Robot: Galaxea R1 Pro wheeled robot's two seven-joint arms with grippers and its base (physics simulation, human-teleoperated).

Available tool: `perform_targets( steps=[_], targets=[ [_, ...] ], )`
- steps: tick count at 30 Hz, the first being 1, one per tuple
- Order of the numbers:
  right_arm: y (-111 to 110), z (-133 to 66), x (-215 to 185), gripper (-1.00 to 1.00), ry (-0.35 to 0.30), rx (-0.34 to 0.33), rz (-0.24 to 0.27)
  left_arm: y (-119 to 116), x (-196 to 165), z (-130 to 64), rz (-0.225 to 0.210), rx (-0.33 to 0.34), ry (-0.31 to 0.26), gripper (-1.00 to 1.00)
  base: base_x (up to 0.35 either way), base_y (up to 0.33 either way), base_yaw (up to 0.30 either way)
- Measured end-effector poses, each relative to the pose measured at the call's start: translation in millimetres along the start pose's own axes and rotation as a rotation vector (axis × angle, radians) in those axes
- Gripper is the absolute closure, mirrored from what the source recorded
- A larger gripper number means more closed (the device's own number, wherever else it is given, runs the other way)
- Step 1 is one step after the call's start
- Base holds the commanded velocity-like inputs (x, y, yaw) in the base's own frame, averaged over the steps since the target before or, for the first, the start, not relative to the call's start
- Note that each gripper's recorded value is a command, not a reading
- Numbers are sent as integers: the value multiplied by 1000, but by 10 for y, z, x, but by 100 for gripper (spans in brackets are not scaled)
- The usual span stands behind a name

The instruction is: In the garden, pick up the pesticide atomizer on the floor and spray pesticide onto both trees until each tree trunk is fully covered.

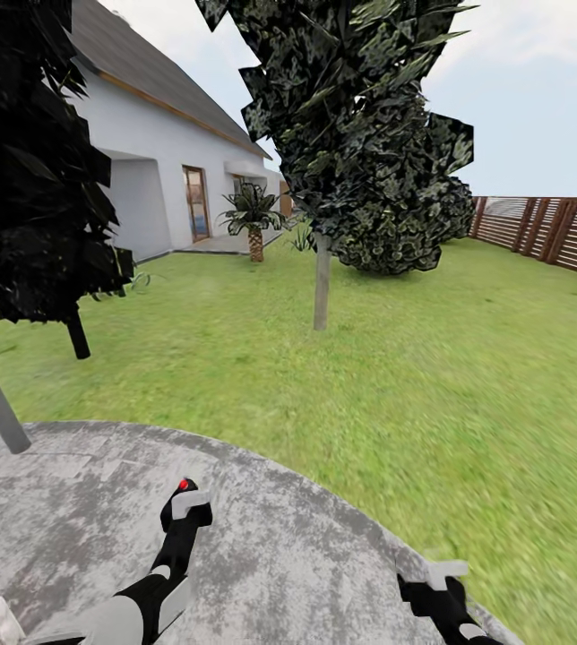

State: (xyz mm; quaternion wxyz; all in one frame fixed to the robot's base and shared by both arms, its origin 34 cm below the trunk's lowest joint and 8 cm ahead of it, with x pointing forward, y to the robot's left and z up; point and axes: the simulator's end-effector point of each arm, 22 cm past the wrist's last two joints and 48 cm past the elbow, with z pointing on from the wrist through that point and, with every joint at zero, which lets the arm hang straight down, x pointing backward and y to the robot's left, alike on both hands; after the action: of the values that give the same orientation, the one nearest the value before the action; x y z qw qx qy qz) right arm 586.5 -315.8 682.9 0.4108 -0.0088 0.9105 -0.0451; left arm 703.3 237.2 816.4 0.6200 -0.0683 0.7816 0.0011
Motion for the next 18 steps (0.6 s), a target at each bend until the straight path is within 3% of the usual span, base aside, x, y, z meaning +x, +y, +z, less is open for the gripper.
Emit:
perform_targets(
  steps=[5,7,18],
  targets=[
    [29,-390,1089,-100,164,-8,-9,11,-1,1,1,-2,0,100,-349,0,0],
    [37,-500,1322,-100,198,-11,-12,11,-1,0,1,-2,0,100,-350,0,0],
    [43,-636,1581,-100,237,-13,-14,1,43,-22,1,0,11,100,-350,0,37]
  ],
)
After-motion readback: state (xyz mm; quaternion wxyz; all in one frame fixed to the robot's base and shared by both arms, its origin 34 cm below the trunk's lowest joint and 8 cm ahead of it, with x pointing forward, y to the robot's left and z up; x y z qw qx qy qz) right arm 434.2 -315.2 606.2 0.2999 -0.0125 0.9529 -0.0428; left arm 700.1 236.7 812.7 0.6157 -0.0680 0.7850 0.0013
